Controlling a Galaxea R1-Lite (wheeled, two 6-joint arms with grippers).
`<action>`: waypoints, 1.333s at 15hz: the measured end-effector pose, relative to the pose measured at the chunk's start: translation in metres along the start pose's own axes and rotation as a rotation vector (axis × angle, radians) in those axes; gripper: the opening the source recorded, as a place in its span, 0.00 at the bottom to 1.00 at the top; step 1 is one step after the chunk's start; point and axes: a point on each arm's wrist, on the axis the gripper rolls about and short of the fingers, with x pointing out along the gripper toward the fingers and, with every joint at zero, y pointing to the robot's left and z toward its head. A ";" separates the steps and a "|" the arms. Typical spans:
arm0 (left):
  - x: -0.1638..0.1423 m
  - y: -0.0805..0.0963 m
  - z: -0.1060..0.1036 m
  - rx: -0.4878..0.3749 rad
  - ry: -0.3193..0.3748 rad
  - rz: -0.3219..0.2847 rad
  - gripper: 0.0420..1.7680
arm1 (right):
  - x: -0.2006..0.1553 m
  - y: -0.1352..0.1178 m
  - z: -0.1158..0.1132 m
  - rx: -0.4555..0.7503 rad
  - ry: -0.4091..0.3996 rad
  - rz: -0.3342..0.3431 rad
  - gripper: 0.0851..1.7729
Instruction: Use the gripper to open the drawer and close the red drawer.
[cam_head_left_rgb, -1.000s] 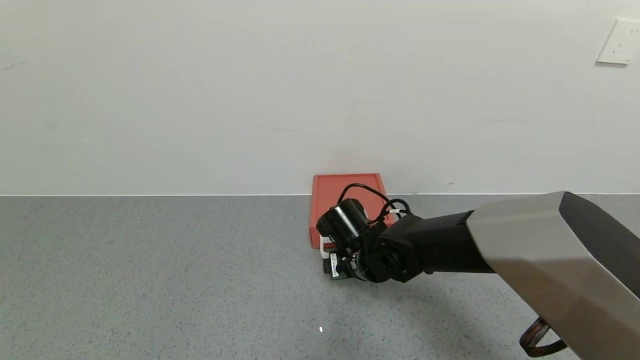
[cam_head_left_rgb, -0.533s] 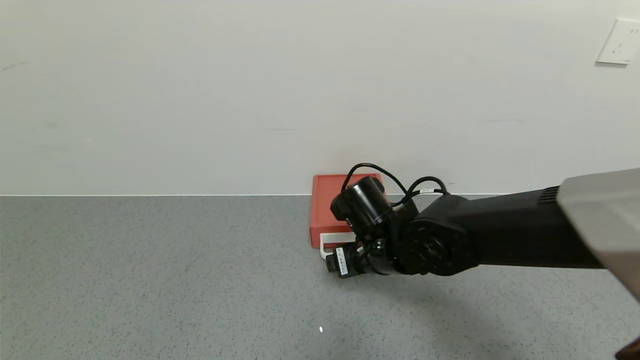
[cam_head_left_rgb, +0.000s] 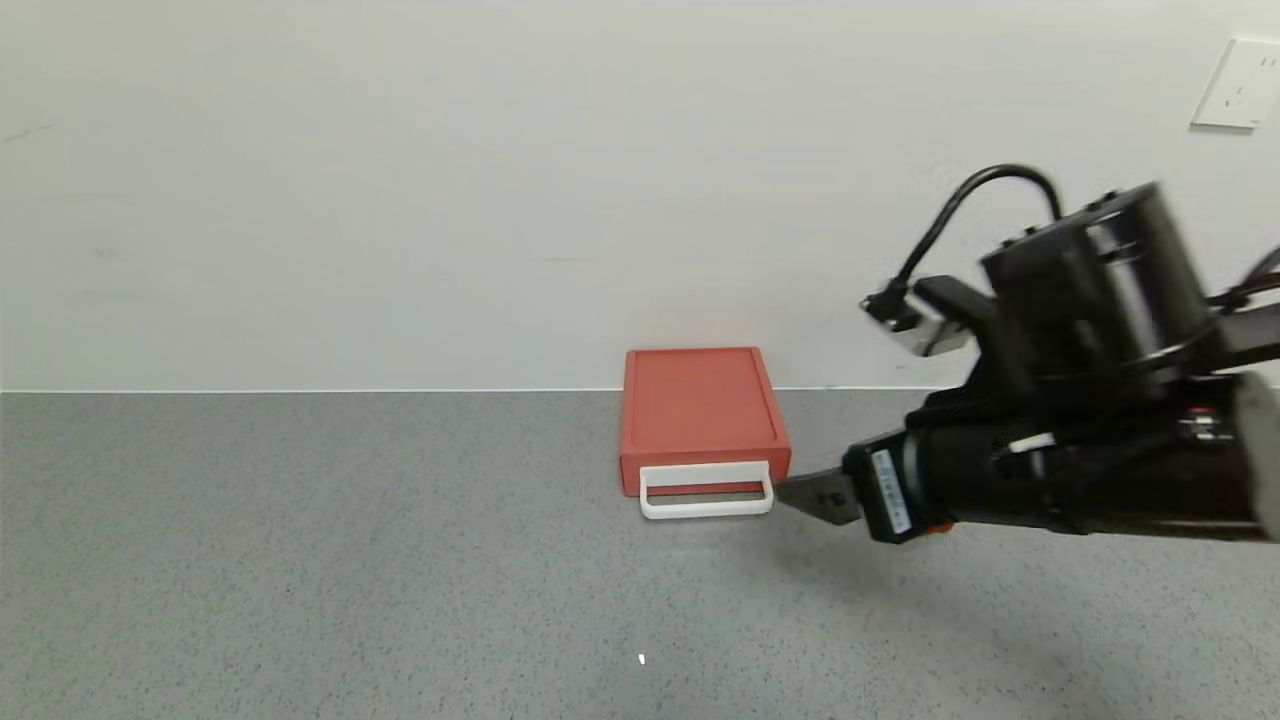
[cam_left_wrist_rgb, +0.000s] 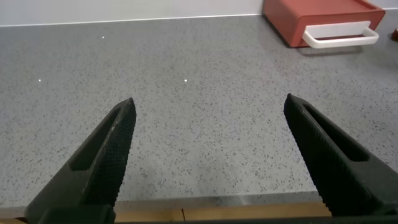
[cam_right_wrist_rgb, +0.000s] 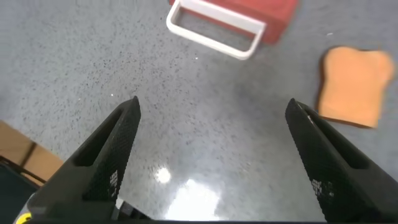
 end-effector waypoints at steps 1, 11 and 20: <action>0.000 0.000 0.000 -0.001 0.000 0.000 0.97 | -0.023 -0.007 -0.003 0.000 -0.037 0.000 0.96; 0.000 0.000 0.000 -0.008 -0.004 0.004 0.97 | -0.183 -0.063 -0.103 0.099 -0.365 -0.158 0.96; 0.000 0.000 0.000 -0.009 -0.004 0.002 0.97 | -0.250 -0.053 -0.179 0.220 -0.548 -0.486 0.96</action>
